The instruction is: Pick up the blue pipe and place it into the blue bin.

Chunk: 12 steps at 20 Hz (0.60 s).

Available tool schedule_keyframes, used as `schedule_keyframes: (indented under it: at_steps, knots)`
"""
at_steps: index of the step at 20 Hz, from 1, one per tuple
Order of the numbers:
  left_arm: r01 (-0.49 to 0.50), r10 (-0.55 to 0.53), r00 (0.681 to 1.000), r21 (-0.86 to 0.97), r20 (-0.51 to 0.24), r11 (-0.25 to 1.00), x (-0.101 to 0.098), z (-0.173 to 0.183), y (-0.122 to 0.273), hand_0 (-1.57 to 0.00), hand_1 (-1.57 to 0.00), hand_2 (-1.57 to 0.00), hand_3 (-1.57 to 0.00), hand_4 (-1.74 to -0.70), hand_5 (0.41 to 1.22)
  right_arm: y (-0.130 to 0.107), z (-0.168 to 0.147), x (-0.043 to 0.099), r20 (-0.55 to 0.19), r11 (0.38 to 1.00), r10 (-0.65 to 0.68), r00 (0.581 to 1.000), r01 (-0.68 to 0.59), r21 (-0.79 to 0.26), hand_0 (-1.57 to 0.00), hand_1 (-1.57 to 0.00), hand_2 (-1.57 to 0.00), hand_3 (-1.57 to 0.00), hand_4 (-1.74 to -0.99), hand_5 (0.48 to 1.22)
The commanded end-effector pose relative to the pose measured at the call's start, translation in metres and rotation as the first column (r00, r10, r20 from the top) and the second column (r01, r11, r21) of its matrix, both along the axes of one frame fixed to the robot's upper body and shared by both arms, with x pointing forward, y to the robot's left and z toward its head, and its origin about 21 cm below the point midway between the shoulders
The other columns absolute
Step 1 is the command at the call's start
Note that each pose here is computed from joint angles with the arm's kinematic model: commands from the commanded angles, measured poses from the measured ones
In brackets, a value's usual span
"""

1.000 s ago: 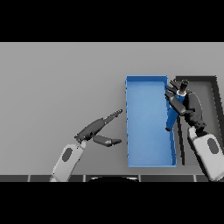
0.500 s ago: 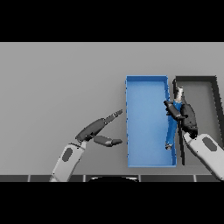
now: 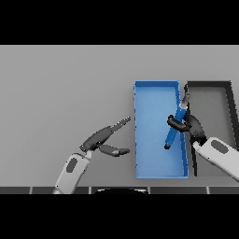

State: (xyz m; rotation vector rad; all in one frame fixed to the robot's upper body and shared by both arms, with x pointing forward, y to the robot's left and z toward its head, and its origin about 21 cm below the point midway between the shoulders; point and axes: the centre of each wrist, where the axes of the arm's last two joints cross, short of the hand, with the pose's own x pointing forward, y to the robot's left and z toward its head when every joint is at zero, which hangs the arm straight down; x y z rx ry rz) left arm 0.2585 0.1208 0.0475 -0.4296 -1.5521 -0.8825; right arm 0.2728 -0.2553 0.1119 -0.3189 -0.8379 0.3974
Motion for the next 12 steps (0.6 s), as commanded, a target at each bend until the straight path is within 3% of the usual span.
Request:
schedule_keyframes:
  at_steps: [1, 6, 12]
  knots:
    - [-0.005, 0.005, 1.0, 0.003, -0.003, 1.0, 0.0011, 0.0001, -0.0004, 0.0, 0.0, 0.0, 0.0, -0.89, 0.427, 0.0003, -0.0021, 0.0004, -0.007, 1.0, 0.011, 1.0, -0.011, -0.017, -0.06, -0.06, -0.06, -0.03, -1.056, 0.817]
    - [-0.002, 0.002, 1.0, -0.001, -0.005, 1.0, -0.0035, -0.0014, -0.0015, 0.0, 0.0, 0.0, 0.0, -0.89, 0.429, 0.0013, -0.0023, 0.0005, -0.015, 0.998, 0.029, 0.999, -0.03, -0.056, -0.02, -0.02, -0.02, -0.01, -1.033, 0.696]
    - [-0.005, 0.005, 1.0, -0.005, 0.005, 1.0, -0.0017, 0.0014, 0.0036, 0.0, 0.0, 0.0, 0.0, -0.88, 0.431, 0.0039, 0.0022, 0.0056, -0.024, 0.997, 0.051, 0.998, -0.052, -0.058, -0.01, -0.01, -0.01, 0.0, -1.022, 0.658]
